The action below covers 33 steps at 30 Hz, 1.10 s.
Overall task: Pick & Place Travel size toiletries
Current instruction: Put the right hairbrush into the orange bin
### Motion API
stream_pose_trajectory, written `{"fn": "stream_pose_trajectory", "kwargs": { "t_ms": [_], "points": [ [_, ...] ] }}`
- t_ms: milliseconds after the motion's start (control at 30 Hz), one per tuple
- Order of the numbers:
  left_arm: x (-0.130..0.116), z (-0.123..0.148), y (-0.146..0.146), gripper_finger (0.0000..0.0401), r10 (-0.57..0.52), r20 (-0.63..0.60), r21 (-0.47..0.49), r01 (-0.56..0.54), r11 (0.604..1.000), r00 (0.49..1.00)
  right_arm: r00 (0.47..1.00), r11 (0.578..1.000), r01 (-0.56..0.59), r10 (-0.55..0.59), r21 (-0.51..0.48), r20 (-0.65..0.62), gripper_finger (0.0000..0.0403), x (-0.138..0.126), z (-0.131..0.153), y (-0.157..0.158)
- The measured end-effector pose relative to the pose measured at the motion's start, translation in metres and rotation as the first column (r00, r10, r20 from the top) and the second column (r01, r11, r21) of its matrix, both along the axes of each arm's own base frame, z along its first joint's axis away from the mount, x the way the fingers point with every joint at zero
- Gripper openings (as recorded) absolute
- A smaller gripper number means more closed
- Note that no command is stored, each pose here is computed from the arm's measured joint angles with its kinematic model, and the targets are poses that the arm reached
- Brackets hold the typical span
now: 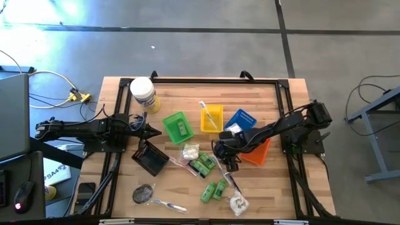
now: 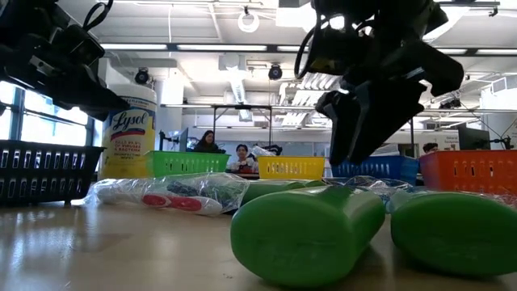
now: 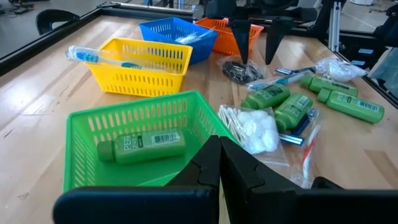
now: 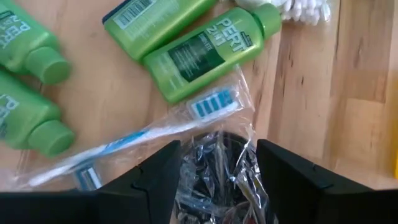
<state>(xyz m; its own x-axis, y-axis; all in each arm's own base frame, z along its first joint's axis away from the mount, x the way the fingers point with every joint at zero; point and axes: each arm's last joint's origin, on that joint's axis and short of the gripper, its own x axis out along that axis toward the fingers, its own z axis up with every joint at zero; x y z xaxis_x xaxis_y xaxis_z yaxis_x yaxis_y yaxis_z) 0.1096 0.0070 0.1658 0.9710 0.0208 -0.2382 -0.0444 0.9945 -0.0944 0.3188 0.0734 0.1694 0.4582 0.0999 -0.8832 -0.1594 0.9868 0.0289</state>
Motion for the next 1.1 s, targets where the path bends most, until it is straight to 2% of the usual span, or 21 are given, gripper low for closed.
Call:
{"fn": "stream_pose_trajectory", "kwargs": {
  "t_ms": [267,433,600,733,1100],
  "points": [
    [0.0,0.001,0.0,0.0,0.0,0.007,0.0,0.0,1.0,1.0,0.996,0.995,0.07,-0.073,-0.066,-0.048,0.02,0.004,-0.021,-0.005],
    [0.0,0.001,0.0,0.0,-0.002,0.005,-0.004,0.002,1.0,1.0,0.996,0.996,0.076,-0.078,-0.051,-0.036,0.02,0.007,-0.021,-0.008],
    [0.0,0.001,0.0,0.0,-0.003,0.005,-0.004,0.003,1.0,1.0,0.999,0.999,0.035,-0.035,-0.002,-0.012,0.0192,0.01,-0.019,-0.007],
    [0.0,-0.001,0.0,0.0,-0.004,-0.011,-0.014,0.004,1.0,1.0,1.0,1.0,0.025,-0.024,0.014,-0.014,0.016,0.011,-0.021,-0.006],
    [0.0,-0.001,0.0,0.0,-0.002,-0.009,-0.028,0.002,1.0,1.0,0.999,1.0,0.031,-0.031,0.002,-0.027,0.0028,0.012,-0.025,-0.006]
  ]
}}
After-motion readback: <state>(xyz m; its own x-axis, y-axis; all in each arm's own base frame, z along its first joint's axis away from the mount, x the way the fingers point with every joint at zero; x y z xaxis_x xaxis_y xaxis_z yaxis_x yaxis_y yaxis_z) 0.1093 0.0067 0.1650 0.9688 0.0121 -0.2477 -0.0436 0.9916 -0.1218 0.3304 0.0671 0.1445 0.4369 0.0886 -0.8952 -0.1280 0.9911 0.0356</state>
